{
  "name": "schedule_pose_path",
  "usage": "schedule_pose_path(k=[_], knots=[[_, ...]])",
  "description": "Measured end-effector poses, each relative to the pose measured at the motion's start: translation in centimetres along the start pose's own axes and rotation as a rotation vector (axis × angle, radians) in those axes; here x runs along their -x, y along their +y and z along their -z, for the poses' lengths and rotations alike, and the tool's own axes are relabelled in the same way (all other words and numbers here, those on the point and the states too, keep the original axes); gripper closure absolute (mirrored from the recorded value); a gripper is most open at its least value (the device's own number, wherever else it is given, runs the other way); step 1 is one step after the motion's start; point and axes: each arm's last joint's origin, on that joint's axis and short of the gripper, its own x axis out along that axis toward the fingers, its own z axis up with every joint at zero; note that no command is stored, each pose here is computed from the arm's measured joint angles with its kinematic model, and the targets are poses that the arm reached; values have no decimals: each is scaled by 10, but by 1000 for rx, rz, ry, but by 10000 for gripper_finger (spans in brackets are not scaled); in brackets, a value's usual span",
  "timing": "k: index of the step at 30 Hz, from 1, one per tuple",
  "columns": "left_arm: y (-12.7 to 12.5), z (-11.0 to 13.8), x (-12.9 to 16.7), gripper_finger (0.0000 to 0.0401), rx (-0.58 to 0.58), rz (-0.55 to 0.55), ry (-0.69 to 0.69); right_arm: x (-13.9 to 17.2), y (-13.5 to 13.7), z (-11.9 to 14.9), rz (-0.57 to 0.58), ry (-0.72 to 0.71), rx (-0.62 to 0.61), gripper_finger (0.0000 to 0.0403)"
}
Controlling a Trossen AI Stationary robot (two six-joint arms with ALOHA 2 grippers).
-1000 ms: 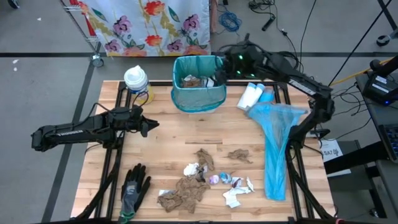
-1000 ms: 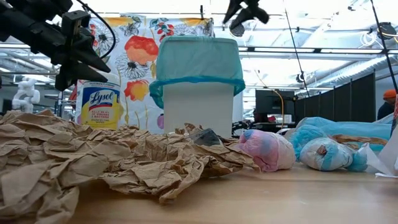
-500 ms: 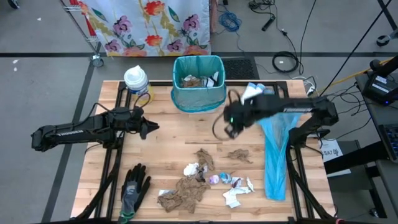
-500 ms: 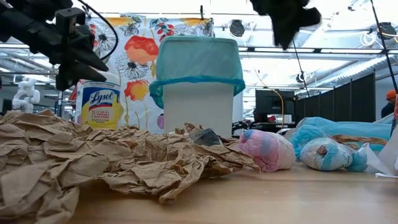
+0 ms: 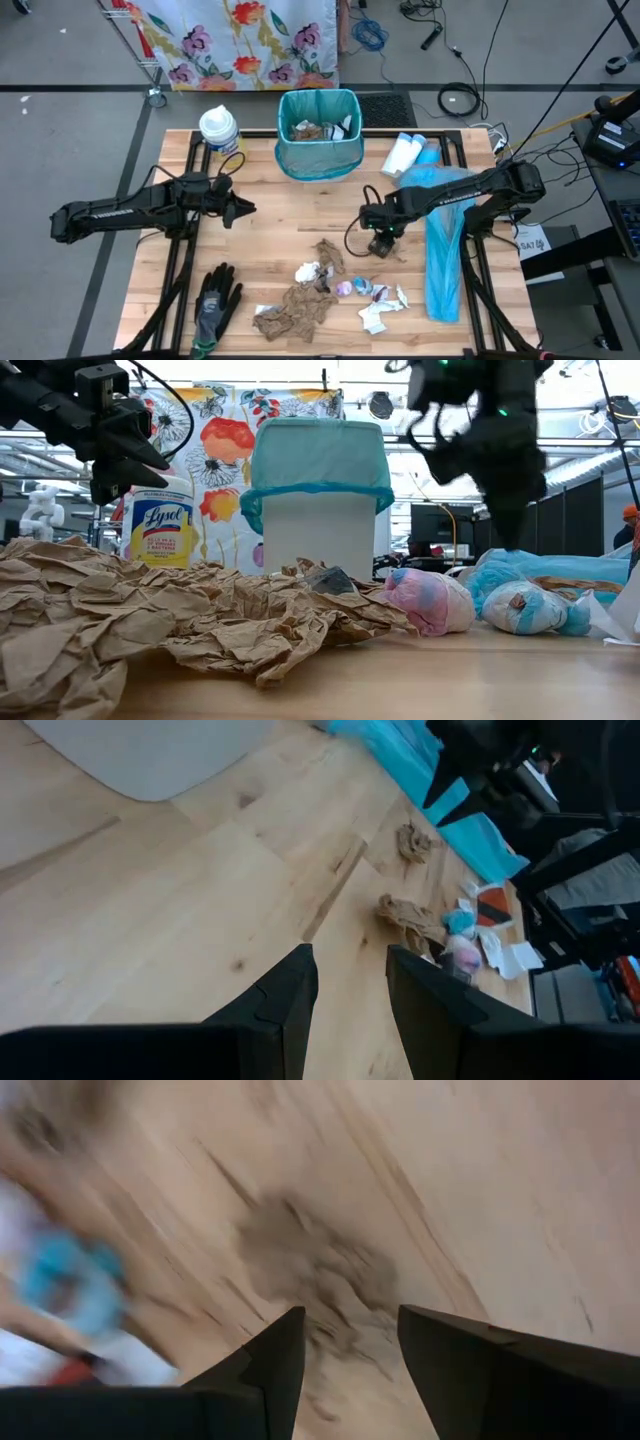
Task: Place trash/remove bag and relplace
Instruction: Put the brown napkin into the white trash bin
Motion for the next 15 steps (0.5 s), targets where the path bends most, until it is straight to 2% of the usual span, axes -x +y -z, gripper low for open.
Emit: schedule_pose_path(k=[5, 12, 15], knots=[[1, -1, 0, 274, 5, -22, -17, -19, -8, 12, 36, 38, 140, 250], [2, -2, 0, 274, 8, -80, -61, -46, -13, 16, -10, -53, 211, 252], [3, -2, 0, 274, 8, -109, -84, -52, -12, 19, -28, -75, 229, 278]])
